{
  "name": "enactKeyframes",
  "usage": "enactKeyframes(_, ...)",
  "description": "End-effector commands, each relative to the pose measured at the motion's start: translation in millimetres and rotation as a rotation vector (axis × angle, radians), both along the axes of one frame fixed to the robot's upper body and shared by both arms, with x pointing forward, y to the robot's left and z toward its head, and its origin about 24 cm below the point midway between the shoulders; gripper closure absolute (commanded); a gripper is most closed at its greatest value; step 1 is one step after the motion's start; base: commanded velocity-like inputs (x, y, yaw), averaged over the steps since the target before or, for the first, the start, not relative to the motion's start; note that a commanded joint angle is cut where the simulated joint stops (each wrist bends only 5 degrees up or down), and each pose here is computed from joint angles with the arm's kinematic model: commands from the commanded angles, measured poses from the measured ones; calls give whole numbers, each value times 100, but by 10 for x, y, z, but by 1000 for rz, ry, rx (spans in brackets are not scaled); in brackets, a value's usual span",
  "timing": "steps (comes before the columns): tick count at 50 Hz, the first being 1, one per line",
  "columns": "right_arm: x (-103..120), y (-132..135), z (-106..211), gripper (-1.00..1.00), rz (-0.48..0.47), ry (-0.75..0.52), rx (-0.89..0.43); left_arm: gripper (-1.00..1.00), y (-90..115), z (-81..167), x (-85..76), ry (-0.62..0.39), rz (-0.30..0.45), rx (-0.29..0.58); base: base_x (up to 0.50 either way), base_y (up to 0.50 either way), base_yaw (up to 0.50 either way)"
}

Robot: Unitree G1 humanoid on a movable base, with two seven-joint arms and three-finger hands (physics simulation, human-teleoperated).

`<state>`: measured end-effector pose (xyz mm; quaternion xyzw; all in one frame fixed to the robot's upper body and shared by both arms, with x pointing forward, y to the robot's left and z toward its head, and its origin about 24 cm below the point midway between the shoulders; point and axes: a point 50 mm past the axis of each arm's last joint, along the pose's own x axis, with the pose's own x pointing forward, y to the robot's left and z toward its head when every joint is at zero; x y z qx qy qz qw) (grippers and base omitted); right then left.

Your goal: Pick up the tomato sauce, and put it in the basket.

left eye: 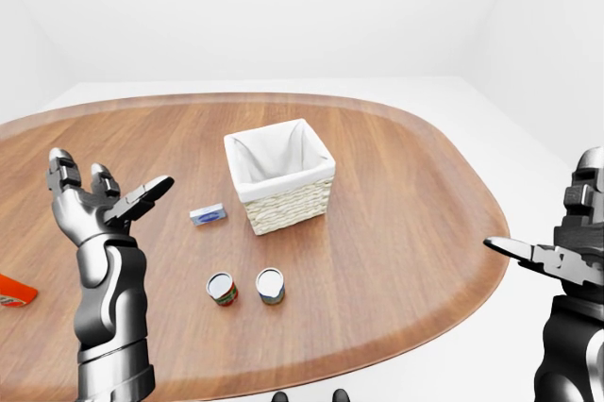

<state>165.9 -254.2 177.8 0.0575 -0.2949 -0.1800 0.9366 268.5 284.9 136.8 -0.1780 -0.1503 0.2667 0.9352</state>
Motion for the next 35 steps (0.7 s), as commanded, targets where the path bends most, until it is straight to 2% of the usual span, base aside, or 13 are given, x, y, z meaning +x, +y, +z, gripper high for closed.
enactKeyframes(1, -4, -10, -27, -100, -4, 10, 11, -100, -16, -5, -4, 2, -7, 13, 0, 0, 0)
enactKeyframes(12, 8, 0, -27, -100, 2, 11, 8, -100, -23, -6, 5, 6, -10, 22, 0, 0, 0)
enactKeyframes(19, 13, 4, -19, -100, 3, 8, 7, -100, -156, -102, 89, 89, -58, 165, 0, 0, 0)
enactKeyframes(20, 13, 4, -17, -100, 3, 7, 6, -100, -226, -140, 111, 127, -79, 242, 0, 0, 0)
enactKeyframes(25, 9, 4, -12, -100, 3, 5, 5, -100, -371, -172, 115, 186, -107, 438, 0, 0, 0)
enactKeyframes(27, 15, 4, -16, -100, 4, 7, 5, -100, -465, -185, 103, 221, -129, 572, 0, 0, 0)
enactKeyframes(31, 15, 4, -9, -100, 4, 5, 3, -100, -545, -284, 86, 296, -151, 711, 0, 0, 0)
enactKeyframes(35, 15, 2, -10, -100, 4, 5, 3, -100, -601, -384, 30, 391, -149, 901, 0, 0, 0)
